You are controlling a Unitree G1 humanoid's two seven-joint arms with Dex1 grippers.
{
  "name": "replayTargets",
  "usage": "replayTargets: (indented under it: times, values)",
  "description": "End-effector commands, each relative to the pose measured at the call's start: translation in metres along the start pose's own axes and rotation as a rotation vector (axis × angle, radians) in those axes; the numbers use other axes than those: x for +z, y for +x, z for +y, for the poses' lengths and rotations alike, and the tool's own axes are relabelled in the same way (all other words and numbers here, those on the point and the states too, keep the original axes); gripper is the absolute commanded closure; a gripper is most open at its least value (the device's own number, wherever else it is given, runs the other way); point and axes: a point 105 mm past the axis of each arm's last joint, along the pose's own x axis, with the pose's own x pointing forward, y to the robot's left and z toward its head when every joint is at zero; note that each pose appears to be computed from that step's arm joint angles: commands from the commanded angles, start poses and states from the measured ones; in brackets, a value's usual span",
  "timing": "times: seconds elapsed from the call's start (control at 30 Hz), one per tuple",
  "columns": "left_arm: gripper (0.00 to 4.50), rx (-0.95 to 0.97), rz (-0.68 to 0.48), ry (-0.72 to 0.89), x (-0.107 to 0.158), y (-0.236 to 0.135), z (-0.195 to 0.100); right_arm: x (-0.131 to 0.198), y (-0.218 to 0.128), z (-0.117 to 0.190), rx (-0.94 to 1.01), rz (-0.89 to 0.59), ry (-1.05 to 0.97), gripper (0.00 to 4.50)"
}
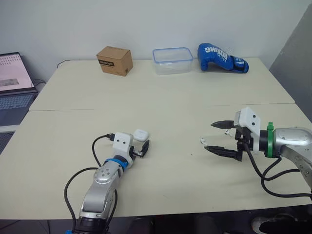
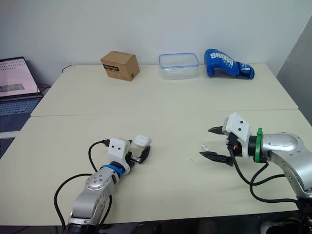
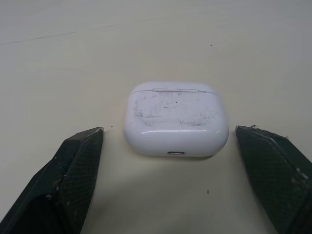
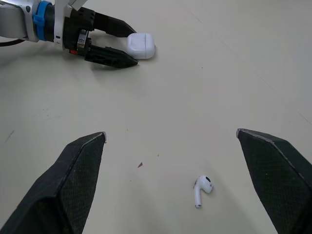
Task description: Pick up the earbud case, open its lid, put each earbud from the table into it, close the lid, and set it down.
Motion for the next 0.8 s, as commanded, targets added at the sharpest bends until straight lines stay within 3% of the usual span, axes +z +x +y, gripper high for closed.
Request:
replayTargets:
  times: [0.03, 0.43, 0.53, 0.67, 0.8]
  values:
    - [0.01, -0.030, -0.003, -0.003, 0.000, 0.003, -0.010, 0.007, -0.003, -0.003, -0.031, -0.009, -0.045, 0.00]
    - [0.01, -0.063, 0.003, -0.002, -0.003, 0.007, -0.017, 0.004, -0.004, -0.006, -0.061, -0.002, -0.039, 0.00]
    - [0.58, -0.074, -0.003, -0.009, -0.003, 0.009, -0.020, 0.004, -0.005, -0.006, -0.061, 0.000, -0.038, 0.00]
    - [1.77, -0.076, -0.004, -0.007, -0.002, 0.010, -0.022, 0.003, -0.005, -0.003, -0.056, 0.004, -0.035, 0.00]
    - [1.76, -0.077, 0.000, -0.004, -0.003, 0.009, -0.021, 0.003, -0.005, -0.003, -0.054, 0.005, -0.034, 0.00]
